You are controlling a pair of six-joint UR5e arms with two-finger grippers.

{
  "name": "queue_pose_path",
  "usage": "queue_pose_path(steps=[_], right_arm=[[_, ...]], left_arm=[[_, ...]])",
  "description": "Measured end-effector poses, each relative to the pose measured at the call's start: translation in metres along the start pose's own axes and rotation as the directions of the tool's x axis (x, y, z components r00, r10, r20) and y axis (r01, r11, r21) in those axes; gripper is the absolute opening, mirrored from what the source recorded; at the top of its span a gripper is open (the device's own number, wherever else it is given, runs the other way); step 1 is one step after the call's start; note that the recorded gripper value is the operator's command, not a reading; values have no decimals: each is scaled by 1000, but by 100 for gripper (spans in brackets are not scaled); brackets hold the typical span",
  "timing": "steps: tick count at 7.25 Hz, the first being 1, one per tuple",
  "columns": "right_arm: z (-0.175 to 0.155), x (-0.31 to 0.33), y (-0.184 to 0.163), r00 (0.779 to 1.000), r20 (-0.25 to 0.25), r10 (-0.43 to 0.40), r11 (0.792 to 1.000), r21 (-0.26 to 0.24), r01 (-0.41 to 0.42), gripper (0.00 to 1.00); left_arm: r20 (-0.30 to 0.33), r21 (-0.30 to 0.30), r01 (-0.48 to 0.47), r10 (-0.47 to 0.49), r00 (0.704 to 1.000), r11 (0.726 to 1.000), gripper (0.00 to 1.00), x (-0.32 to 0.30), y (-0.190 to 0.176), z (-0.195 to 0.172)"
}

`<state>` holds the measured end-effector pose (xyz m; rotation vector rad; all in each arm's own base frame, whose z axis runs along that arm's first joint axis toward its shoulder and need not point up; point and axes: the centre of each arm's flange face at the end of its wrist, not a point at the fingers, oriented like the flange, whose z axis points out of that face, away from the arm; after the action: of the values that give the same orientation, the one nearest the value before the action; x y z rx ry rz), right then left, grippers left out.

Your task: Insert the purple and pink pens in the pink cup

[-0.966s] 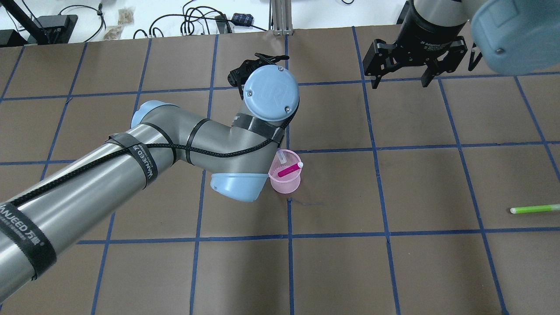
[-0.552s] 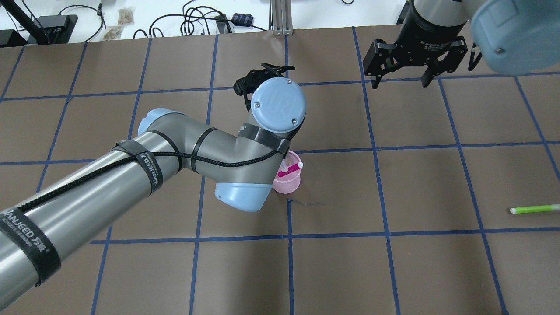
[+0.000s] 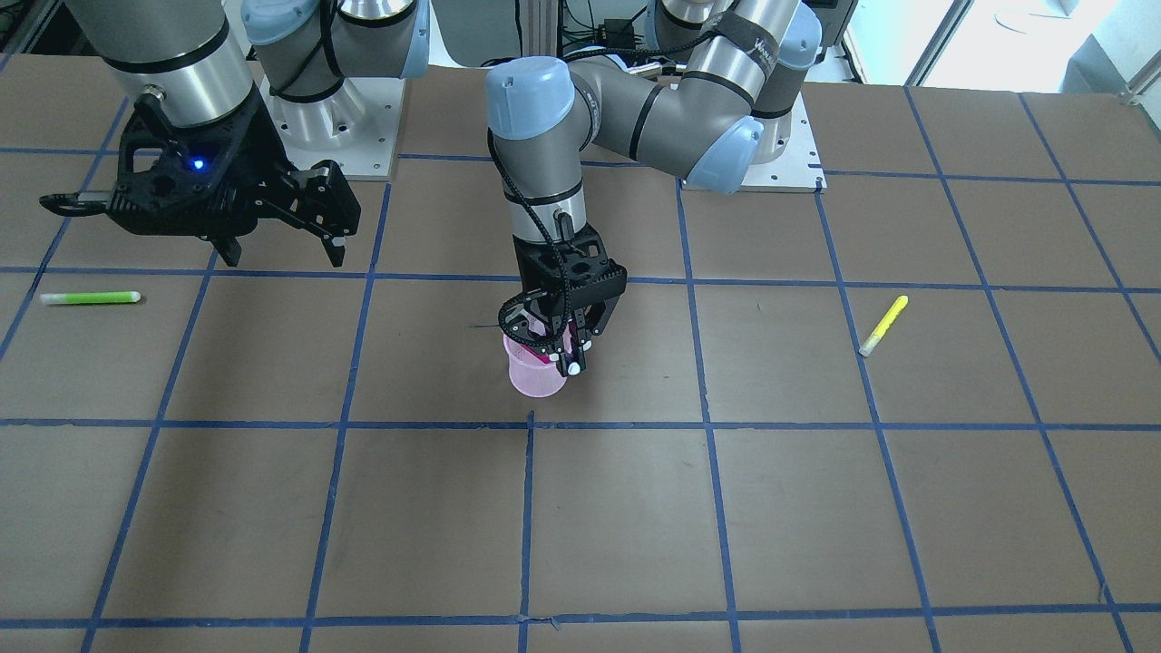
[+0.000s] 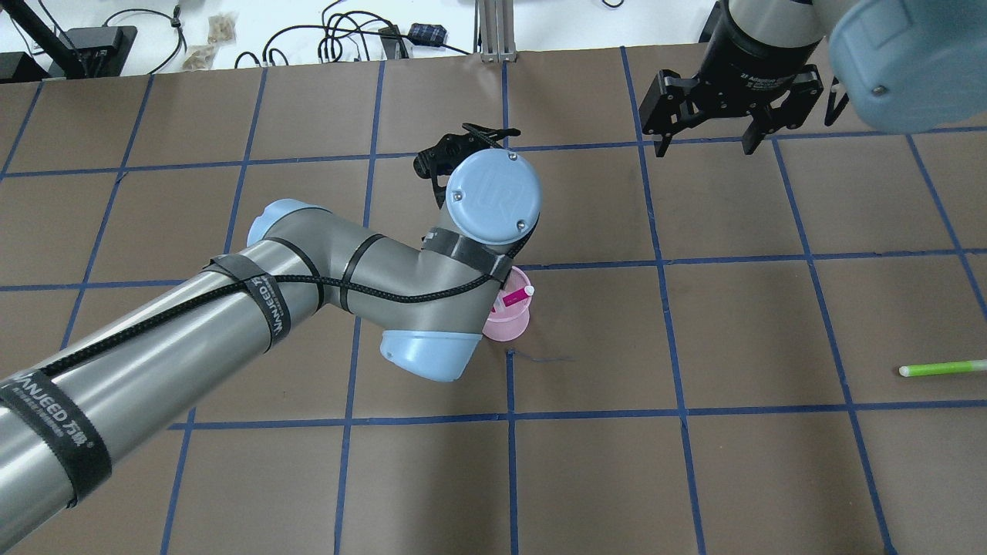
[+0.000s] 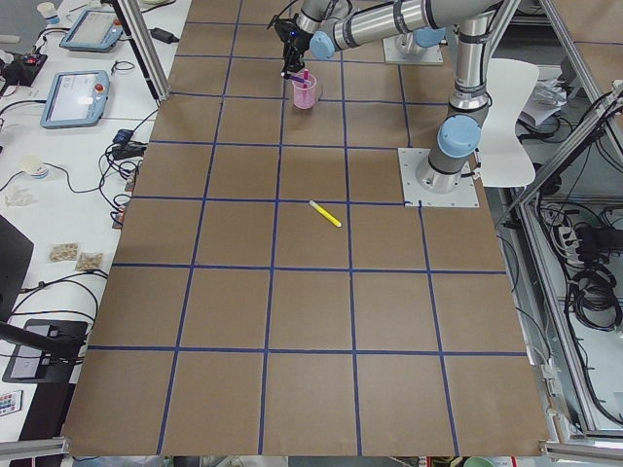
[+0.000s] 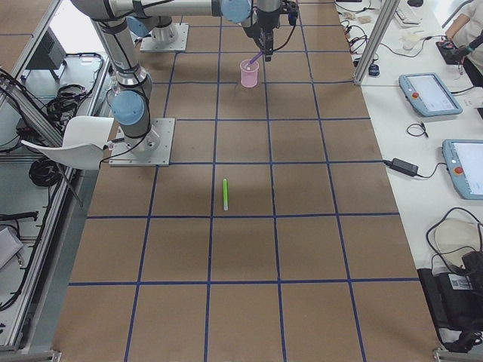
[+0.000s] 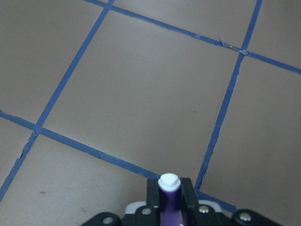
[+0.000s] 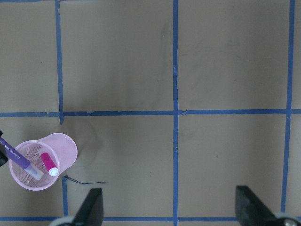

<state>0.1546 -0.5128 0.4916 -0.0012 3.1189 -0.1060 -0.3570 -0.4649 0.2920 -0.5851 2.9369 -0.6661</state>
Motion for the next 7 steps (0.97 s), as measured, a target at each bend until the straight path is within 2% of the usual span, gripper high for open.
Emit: queue_pose_path(steps=[1,2,3,4,7], right_arm=[[0,0,0,1000,0,0,1000,0,0,100],[0,0,0,1000,0,0,1000,-1,0,100],[1,0,0,1000,0,1,1000,-1,-1,100],[1,0,0,1000,0,0,1000,-1,0,100],[1,-1,0,1000,0,0,1000,-2,0,100]], left_arm=[[1,-2,0,0,1000,1000,0,1,4,0],[1,-4,5,-5,1000,1000,13,2,7,0],[0,-5,9,-9,1000,1000,51,3,10,0],[-2,-7,7,-7,1000,1000,76,4,13,-1],[-6,-12,-15,15,1000,1000,100,5,16,-1]])
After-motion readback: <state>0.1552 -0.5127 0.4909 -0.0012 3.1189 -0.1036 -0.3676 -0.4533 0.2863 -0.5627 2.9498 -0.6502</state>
